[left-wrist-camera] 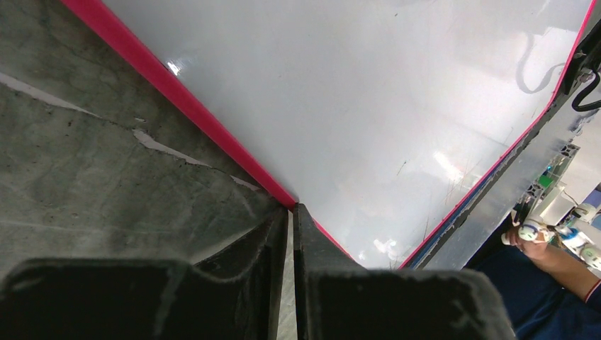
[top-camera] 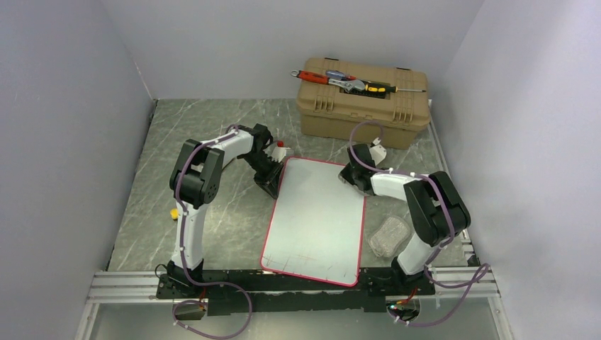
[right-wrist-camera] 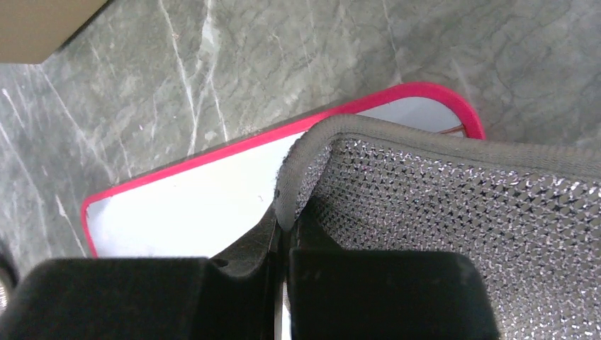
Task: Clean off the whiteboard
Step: Erase the whiteboard at the center of the board.
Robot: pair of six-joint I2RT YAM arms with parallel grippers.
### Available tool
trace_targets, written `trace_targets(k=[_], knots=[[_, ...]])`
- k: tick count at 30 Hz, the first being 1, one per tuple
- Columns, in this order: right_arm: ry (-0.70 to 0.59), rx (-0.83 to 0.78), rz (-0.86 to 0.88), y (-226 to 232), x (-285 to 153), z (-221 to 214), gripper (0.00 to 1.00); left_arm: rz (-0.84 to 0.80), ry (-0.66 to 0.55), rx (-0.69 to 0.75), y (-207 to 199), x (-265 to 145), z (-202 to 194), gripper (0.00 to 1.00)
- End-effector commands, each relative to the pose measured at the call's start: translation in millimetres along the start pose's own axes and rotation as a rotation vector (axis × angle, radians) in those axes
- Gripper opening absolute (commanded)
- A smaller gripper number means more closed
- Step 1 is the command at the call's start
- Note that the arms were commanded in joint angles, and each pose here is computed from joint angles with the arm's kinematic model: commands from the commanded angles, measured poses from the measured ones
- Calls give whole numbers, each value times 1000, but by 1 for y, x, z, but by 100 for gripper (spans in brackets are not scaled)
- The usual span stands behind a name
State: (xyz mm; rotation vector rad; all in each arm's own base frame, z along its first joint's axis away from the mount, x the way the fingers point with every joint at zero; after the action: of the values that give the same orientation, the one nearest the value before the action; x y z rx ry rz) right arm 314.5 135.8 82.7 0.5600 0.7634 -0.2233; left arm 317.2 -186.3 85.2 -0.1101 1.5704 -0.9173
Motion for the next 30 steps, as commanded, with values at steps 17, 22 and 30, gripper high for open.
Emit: trace_targets(k=[17,22,30], knots=[[192,-27,105,-36,-25,52,0,123,44,78,20,17,1,15],[229,3,109,-38,-12,44,0,119,46,81,21,18,4,16],[149,193,-26,-53,12,14,0,125,53,81,21,20,3,14]])
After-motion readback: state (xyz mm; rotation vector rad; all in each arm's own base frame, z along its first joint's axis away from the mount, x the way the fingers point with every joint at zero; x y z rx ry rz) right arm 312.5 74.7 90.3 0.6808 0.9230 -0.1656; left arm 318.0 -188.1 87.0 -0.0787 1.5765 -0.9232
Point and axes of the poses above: each gripper's point midway between its finger pads, its own x axis out along the fingers, its own y axis along the line the jaws close on, z = x × y, the point moved 9 cm from there along -x, back along the fingers, and after that the axes turned 7 degrees about -x, right-handed, at the moved point
